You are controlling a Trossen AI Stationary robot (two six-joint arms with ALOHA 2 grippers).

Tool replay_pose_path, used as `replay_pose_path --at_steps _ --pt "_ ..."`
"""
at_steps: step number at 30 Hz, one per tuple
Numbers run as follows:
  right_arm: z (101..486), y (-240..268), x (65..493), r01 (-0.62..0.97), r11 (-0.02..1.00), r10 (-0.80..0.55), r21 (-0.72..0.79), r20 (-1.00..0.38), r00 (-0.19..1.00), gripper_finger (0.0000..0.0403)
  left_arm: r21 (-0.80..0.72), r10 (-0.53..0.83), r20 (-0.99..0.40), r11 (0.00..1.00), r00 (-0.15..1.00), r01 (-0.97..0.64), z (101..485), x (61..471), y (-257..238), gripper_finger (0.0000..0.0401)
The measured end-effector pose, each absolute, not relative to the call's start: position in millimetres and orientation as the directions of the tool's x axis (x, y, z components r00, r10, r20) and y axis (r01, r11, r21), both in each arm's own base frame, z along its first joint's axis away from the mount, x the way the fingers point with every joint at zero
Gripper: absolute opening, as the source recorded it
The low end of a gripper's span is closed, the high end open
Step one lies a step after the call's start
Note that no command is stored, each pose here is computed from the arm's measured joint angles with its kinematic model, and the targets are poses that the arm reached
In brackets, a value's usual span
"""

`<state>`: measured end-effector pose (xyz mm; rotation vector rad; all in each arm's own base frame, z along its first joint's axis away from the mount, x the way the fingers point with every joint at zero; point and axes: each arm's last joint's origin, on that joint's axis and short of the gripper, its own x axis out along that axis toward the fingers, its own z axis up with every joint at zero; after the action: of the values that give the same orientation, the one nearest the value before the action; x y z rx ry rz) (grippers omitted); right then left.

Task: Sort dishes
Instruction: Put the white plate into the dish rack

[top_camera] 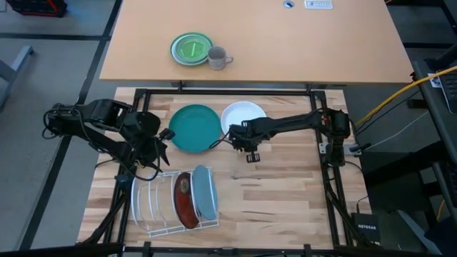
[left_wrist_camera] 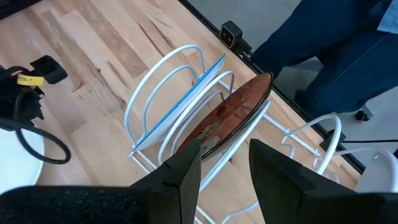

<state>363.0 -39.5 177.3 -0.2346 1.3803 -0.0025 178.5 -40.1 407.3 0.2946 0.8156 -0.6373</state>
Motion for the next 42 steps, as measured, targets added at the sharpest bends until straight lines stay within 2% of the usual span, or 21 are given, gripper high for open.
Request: replay_pose_path --at_steps 14,37,42 --pt "165.8 -41.5 360.9 -0.087 0.966 -0.220 -0.243 -0.951 0.216 0.0081 0.020 -0.412 -0.752 0.766 0.515 0.643 407.3 178.6 -40.1 0.0125" --pt "169.7 -41.3 362.6 -0.086 0.967 -0.215 -0.239 -0.950 0.224 0.0081 0.026 -0.412 -0.752 0.761 0.514 0.648 407.1 178.6 -40.1 0.0125" --pt "170.3 -43.1 363.1 -0.070 0.951 -0.278 -0.300 -0.934 0.223 0.0081 0.026 -0.412 -0.752 0.761 0.514 0.648 407.1 178.6 -40.1 0.0125"
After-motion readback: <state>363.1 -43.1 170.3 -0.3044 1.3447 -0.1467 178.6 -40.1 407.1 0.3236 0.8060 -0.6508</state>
